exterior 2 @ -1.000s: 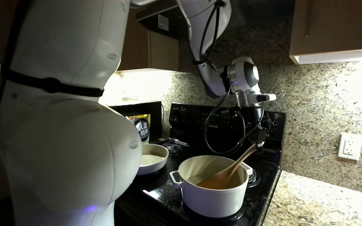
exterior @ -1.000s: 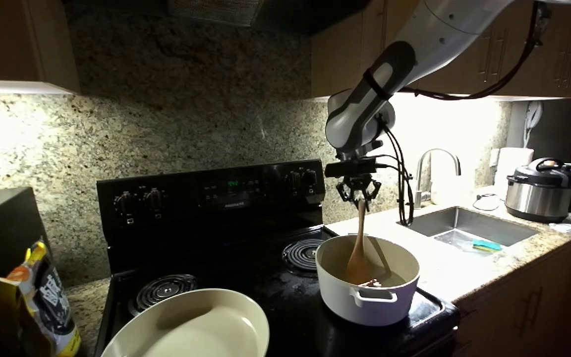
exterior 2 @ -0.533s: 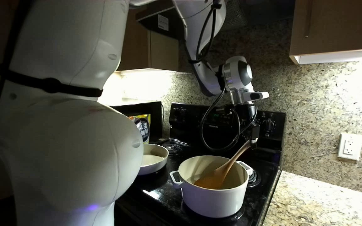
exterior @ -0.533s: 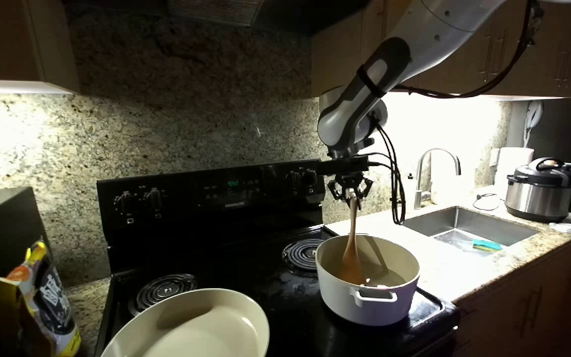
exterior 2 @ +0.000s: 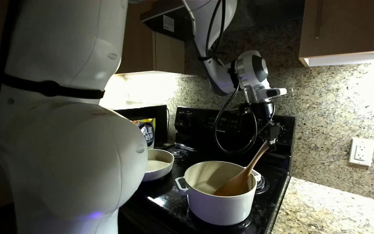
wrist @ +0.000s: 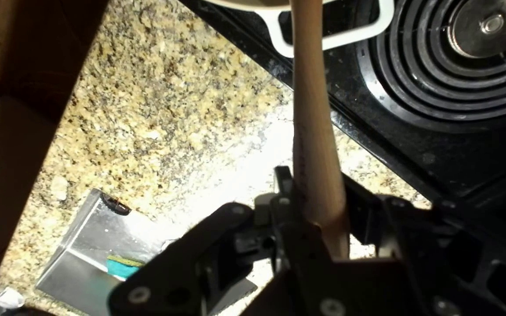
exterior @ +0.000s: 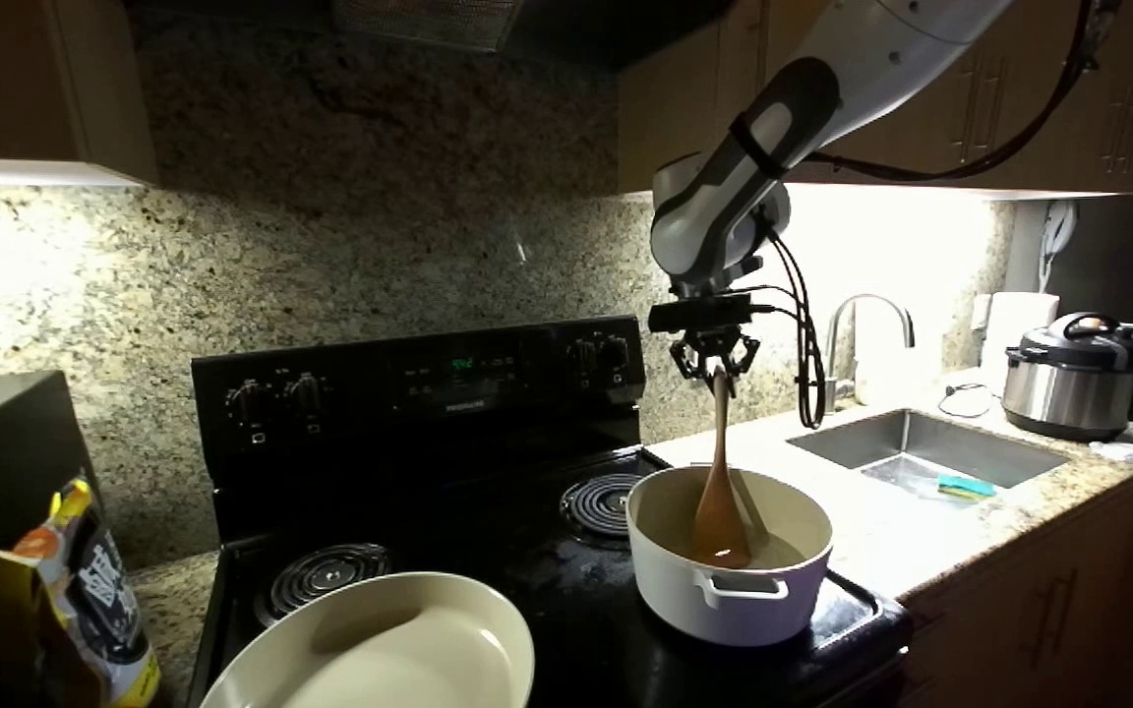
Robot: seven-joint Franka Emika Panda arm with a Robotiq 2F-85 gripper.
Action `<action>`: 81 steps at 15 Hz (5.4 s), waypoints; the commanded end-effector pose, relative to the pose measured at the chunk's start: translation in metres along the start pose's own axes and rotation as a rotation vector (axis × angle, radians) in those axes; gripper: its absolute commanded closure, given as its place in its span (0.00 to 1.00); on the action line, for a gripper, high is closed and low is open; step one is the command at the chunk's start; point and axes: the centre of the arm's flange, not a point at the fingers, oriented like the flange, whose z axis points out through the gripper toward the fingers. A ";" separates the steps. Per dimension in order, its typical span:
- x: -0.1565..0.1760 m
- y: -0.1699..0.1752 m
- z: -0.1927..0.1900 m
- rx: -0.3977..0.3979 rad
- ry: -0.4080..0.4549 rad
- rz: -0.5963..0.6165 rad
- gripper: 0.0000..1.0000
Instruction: Stir in the pot with the wooden spoon
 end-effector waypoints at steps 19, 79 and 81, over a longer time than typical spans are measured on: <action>-0.023 0.002 -0.021 0.016 0.035 -0.048 0.92; -0.044 -0.038 -0.010 -0.010 -0.010 -0.164 0.92; -0.047 -0.046 -0.019 -0.002 -0.005 -0.180 0.92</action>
